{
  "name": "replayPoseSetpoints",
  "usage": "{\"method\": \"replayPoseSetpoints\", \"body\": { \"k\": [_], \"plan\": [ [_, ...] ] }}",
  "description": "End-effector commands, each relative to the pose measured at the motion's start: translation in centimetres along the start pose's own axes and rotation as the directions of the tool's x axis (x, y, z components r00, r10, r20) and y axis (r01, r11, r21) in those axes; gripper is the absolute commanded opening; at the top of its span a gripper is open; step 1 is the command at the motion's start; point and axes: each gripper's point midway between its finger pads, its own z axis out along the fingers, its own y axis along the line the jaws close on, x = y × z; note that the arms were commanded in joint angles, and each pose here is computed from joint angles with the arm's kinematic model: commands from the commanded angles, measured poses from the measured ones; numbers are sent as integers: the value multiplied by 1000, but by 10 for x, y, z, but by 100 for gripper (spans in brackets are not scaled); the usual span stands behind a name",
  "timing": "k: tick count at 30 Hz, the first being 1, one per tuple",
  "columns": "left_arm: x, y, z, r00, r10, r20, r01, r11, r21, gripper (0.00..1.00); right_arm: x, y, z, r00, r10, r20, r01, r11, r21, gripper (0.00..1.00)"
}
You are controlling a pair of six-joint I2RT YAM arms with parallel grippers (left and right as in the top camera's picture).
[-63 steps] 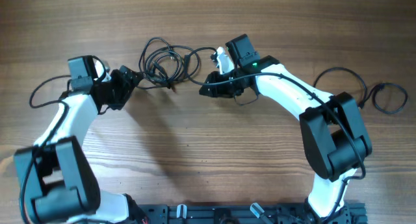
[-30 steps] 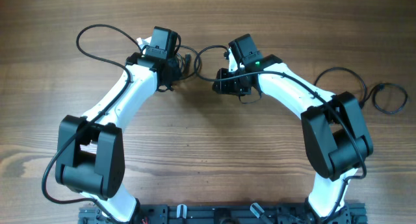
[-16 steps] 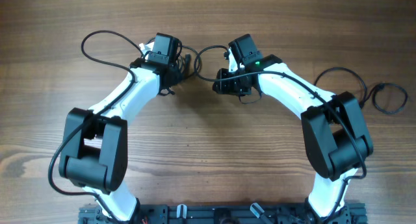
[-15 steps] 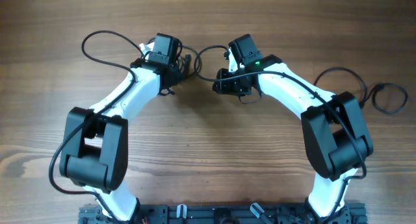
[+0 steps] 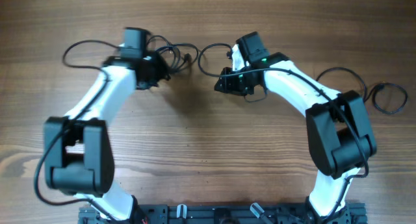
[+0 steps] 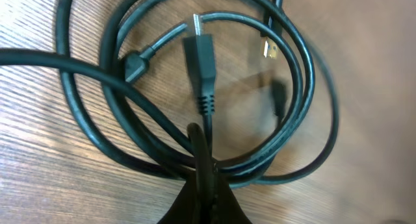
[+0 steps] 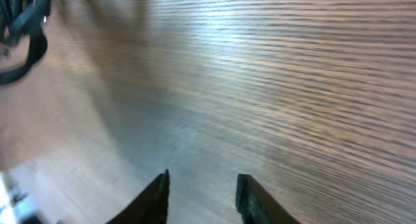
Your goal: Untangle cables
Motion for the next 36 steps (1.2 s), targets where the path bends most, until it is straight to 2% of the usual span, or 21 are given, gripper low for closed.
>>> {"method": "replayPoseSetpoints", "body": {
  "k": [1,3,6,10,14,15,18,21,24,28,33,36],
  "plan": [
    [3,-35,-39,949,-183,-257,258,918,300,4,1,36,-23,992,-124,-21,114,957,-267,38],
    [4,-40,-53,900,-245,-361,373,862,344,4,6,52,-29,992,-114,-46,90,928,-361,38],
    [13,-55,-71,822,-261,-506,484,789,379,4,8,75,-38,993,-70,-95,17,879,-476,39],
    [27,-71,-90,745,-210,-634,549,732,403,4,2,95,-34,993,5,-117,-63,867,-494,39],
    [35,-84,-109,713,-102,-694,553,691,466,4,-14,118,-37,993,66,-101,-111,834,-540,39],
    [35,-88,-116,715,-55,-697,540,677,500,4,-18,122,-39,993,75,-96,-115,825,-554,39],
    [28,-96,-121,787,60,-615,433,657,617,4,-27,140,-52,995,59,-84,-98,776,-623,39],
    [28,-96,-121,804,86,-588,400,653,643,4,-32,148,-59,994,70,-83,-107,753,-650,38],
    [26,-95,-118,848,141,-510,309,650,694,4,-32,160,-69,996,33,-86,-84,716,-693,38],
    [25,-95,-116,858,145,-493,292,653,699,4,-35,161,-70,995,53,-88,-100,715,-692,37],
    [28,-98,-102,902,214,-376,143,673,726,4,-23,169,-73,990,10,-143,-110,693,-713,34],
    [22,-93,-94,923,195,-333,105,702,704,4,-19,170,-75,991,-29,-130,-75,684,-725,34]
  ]
}}
